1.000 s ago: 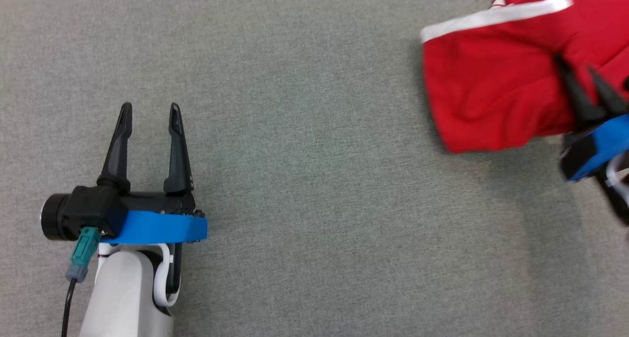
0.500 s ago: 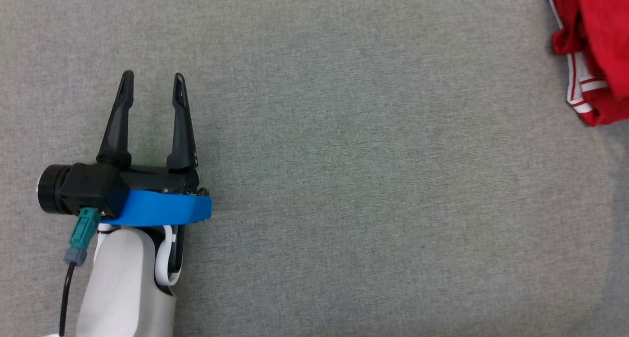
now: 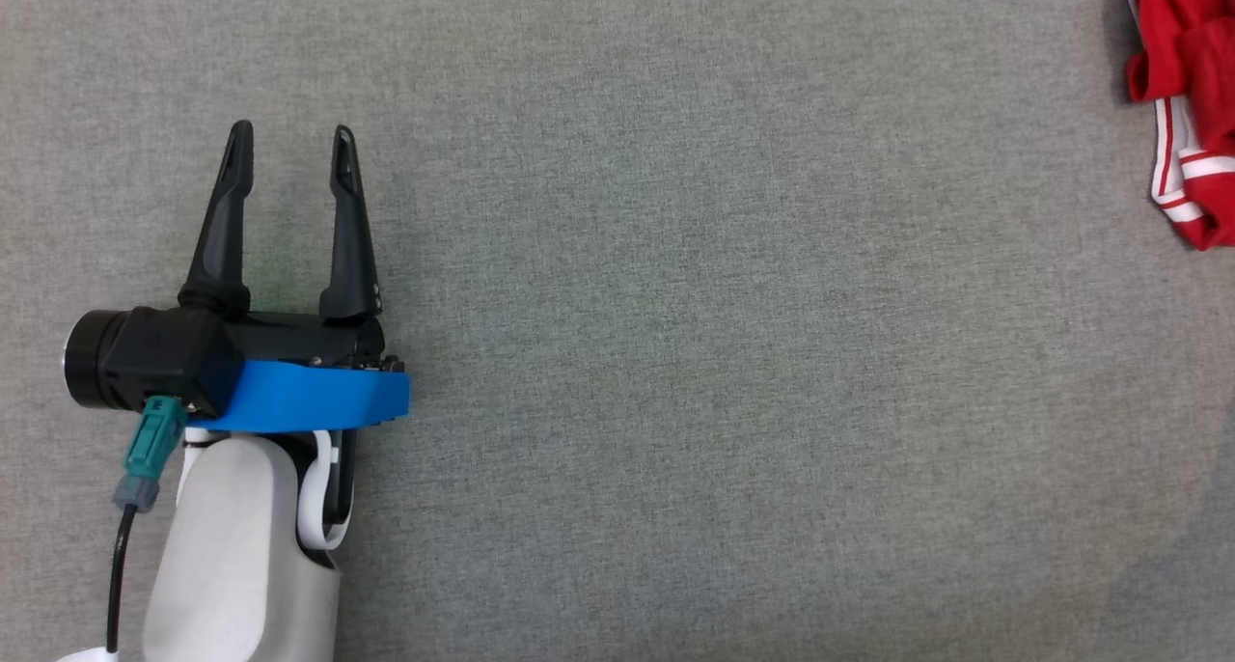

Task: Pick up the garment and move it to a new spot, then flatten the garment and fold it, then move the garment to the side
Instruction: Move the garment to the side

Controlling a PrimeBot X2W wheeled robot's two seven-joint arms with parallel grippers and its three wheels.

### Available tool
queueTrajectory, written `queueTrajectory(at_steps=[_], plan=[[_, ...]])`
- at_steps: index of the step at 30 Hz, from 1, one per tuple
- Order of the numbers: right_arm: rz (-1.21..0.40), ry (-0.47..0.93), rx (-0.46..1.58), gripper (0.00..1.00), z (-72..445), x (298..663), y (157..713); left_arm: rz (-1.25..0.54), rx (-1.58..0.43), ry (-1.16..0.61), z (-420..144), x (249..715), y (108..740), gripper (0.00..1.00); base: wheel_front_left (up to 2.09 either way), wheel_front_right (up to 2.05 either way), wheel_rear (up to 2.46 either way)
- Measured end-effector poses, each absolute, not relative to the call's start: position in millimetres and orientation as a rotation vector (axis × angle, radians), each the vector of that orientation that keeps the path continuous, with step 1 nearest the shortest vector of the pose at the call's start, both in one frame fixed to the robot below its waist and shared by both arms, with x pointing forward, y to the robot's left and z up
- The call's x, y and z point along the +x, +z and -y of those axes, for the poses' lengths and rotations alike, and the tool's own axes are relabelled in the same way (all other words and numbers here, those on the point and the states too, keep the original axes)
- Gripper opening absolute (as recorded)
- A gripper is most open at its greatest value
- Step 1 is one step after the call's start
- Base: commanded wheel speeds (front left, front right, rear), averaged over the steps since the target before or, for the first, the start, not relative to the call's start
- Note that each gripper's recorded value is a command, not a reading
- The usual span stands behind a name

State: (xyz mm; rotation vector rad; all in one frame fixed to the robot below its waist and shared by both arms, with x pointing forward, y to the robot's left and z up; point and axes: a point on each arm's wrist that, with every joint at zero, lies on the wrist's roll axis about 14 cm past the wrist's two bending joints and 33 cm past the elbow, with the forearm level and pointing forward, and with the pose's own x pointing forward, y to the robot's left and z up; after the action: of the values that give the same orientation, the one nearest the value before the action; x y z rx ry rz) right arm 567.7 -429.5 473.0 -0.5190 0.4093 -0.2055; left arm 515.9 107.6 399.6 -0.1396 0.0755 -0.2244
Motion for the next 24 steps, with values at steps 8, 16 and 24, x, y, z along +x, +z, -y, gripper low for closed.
queueTrajectory(at_steps=[8,16,24], plan=[[-0.212,-0.181,-0.472,1.0,404,578,510,-0.054,-0.137,-0.189,-119,507,416,1.0,0.0,0.0,0.0],[0.031,-0.006,-0.316,1.0,305,584,548,-0.018,-0.126,-0.102,-149,479,447,1.0,0.0,0.0,0.0],[0.136,0.179,-0.139,1.0,198,560,564,0.012,-0.11,-0.024,-177,440,472,1.0,0.0,0.0,0.0]])
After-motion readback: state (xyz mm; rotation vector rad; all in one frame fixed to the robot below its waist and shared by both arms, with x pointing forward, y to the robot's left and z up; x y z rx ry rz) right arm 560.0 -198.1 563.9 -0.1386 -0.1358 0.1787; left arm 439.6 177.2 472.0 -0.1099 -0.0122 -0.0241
